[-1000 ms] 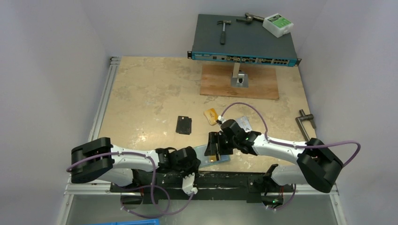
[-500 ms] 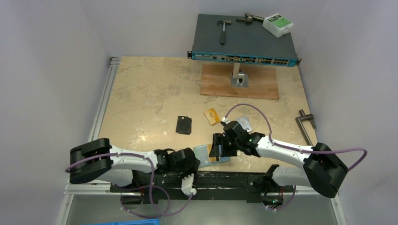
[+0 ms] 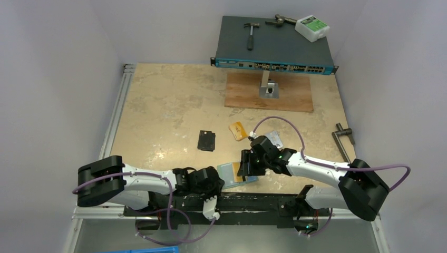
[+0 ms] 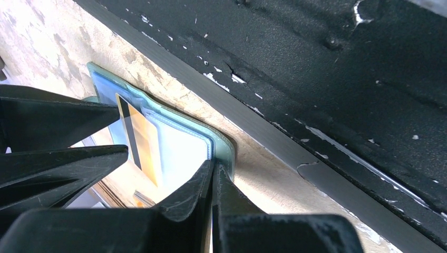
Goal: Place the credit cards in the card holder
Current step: Insert the credit card into the card holder.
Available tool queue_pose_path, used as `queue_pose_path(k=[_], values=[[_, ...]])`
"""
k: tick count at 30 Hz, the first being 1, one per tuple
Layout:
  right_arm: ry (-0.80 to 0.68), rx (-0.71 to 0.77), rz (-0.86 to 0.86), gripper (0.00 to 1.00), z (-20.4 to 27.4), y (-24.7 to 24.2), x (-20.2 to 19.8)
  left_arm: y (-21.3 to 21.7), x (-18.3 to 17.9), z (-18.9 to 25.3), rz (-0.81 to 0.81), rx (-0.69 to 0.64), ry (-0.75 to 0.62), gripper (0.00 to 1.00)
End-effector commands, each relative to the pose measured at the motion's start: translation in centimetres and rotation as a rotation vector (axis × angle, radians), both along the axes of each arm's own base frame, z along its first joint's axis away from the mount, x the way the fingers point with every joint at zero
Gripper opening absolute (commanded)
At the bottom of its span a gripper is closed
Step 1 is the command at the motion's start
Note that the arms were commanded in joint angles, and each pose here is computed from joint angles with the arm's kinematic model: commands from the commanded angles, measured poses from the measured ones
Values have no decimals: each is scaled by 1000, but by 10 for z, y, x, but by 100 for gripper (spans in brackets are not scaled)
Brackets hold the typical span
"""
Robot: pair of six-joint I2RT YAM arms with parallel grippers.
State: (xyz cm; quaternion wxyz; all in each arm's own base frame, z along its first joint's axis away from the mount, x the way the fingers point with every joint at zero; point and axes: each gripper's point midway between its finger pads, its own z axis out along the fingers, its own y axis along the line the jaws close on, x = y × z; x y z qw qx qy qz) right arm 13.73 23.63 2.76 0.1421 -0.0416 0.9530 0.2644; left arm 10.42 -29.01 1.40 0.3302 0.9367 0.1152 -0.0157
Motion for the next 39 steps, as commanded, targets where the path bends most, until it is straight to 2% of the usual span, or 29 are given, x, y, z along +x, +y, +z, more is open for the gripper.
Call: queue_pose_path(k=[1, 11, 18, 26, 39], values=[[-44, -45, -64, 51, 5, -8, 18, 42, -18, -35, -22, 174, 65, 0], [-99, -37, -72, 51, 22, -3, 44, 43, -18, -35, -28, 178, 60, 0], [-171, -55, -93, 39, 32, 5, 70, 43, -19, -36, -33, 178, 61, 0], [-212, -73, -97, 34, 23, 20, 95, 42, -18, -36, -35, 179, 59, 0], [-197, -74, -27, 28, 13, 44, 88, 41, -19, -35, -43, 177, 59, 0]])
